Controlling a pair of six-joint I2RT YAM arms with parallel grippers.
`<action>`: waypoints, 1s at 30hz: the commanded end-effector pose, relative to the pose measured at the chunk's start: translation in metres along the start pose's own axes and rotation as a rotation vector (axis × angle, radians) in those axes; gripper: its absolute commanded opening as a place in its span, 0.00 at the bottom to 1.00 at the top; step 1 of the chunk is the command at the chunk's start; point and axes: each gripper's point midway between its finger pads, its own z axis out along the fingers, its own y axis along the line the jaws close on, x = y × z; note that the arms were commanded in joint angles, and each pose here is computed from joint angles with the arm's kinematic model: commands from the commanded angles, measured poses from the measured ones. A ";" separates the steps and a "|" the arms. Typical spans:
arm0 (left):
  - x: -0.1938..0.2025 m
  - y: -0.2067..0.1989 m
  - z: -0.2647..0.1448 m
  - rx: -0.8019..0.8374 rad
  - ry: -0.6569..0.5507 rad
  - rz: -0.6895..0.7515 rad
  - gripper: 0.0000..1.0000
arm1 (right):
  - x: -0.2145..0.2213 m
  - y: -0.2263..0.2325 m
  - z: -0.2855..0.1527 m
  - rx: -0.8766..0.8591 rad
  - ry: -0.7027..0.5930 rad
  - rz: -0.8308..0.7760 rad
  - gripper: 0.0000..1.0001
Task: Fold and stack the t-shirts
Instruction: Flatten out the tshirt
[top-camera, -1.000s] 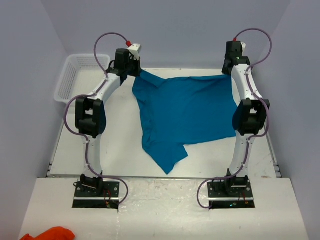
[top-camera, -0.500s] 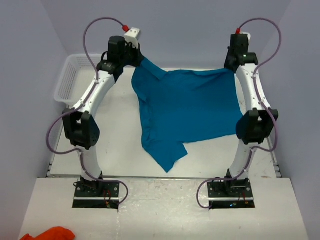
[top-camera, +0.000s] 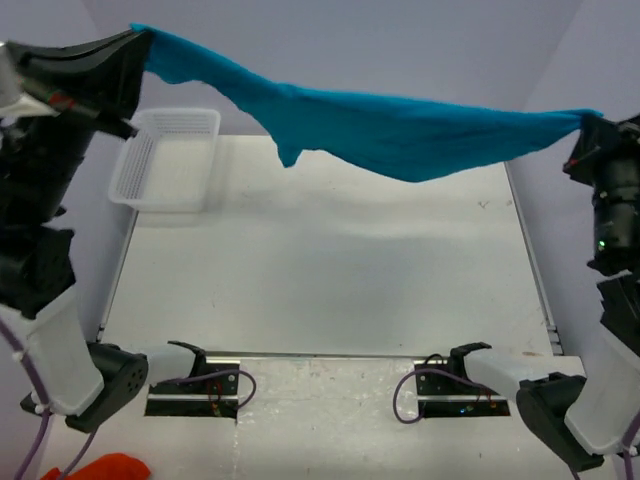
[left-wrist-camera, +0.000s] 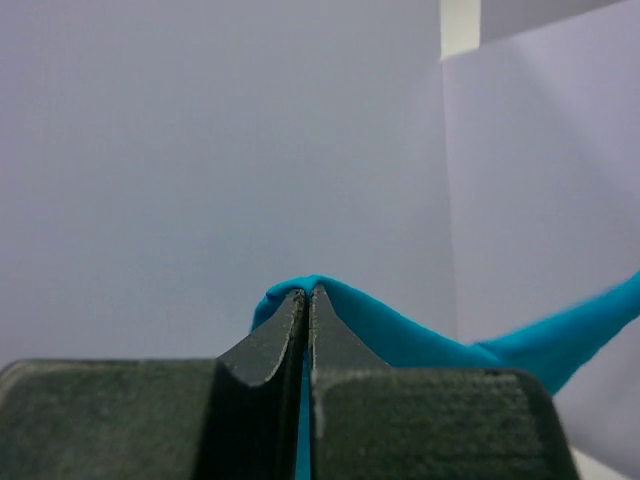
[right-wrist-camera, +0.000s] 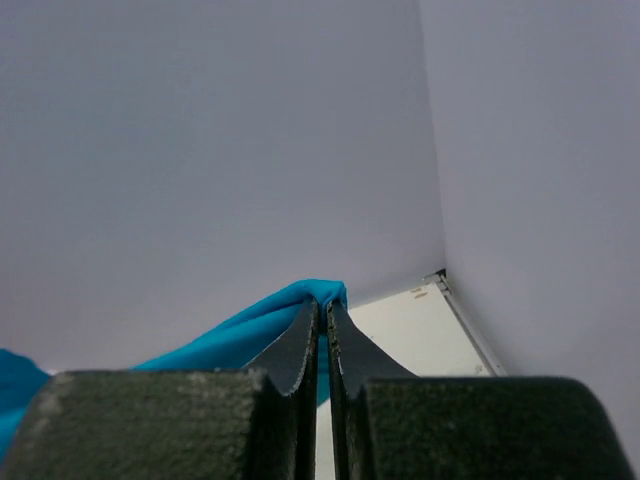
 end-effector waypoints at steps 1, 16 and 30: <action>0.041 0.008 0.000 -0.037 0.138 -0.056 0.00 | 0.026 -0.020 -0.003 0.093 0.104 -0.095 0.00; 0.343 0.135 0.099 -0.261 0.601 -0.066 0.00 | 0.191 -0.038 0.165 0.330 0.479 -0.222 0.00; 0.657 0.200 0.048 -0.224 0.921 -0.188 0.00 | 0.367 -0.099 0.301 0.376 0.709 -0.269 0.00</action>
